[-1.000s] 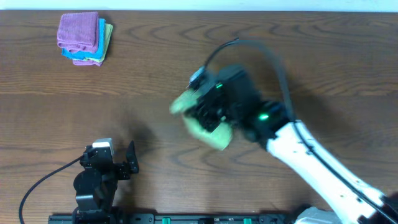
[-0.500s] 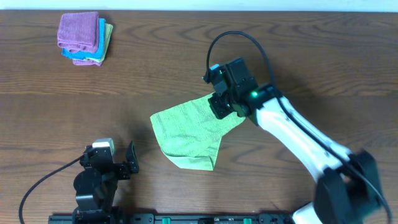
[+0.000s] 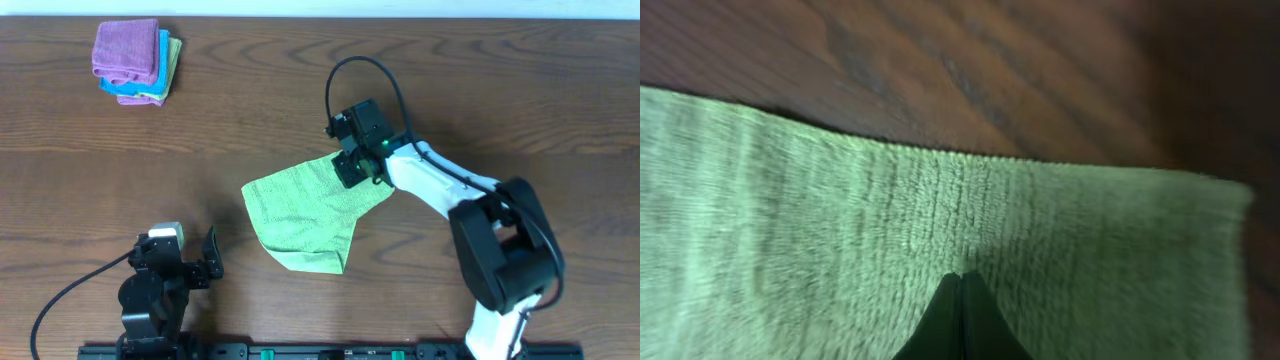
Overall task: Fold the cloth
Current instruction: 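Lift the green cloth with the right gripper and drag it toward center, then shake and lay the cloth flat with the right gripper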
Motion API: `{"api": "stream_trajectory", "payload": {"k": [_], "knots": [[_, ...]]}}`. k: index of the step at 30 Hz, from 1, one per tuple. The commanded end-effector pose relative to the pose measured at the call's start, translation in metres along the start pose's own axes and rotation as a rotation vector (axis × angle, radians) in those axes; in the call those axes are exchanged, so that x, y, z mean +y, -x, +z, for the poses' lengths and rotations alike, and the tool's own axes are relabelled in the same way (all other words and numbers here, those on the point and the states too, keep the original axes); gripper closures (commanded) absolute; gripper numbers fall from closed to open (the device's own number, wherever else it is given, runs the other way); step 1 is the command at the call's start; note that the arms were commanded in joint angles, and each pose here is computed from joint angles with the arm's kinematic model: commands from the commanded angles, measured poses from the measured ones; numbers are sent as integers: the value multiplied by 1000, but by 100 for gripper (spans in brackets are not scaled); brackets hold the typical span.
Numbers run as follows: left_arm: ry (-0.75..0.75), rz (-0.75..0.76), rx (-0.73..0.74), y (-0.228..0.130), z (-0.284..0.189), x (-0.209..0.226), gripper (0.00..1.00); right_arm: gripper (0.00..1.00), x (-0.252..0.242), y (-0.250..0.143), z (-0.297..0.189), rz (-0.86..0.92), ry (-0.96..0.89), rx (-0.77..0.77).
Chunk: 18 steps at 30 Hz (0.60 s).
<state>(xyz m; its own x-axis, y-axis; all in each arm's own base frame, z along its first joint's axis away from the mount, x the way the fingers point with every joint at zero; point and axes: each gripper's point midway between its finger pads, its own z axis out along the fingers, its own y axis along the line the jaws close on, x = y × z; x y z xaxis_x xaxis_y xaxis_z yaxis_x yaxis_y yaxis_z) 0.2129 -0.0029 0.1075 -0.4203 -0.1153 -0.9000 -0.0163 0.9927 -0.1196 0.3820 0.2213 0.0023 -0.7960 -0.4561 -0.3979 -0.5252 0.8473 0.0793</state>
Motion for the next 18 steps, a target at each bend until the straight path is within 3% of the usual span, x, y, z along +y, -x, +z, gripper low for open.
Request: {"api": "stream_trajectory", "payload": {"k": [1, 11, 18], "knots": [[15, 8, 10, -6, 2, 3, 5, 99, -5, -1, 13, 0, 5, 9], [15, 8, 10, -6, 2, 3, 5, 99, -28, 9, 63, 25, -40, -78], [15, 8, 10, -6, 2, 3, 5, 99, -97, 16, 79, 271, -196, -155]]}}
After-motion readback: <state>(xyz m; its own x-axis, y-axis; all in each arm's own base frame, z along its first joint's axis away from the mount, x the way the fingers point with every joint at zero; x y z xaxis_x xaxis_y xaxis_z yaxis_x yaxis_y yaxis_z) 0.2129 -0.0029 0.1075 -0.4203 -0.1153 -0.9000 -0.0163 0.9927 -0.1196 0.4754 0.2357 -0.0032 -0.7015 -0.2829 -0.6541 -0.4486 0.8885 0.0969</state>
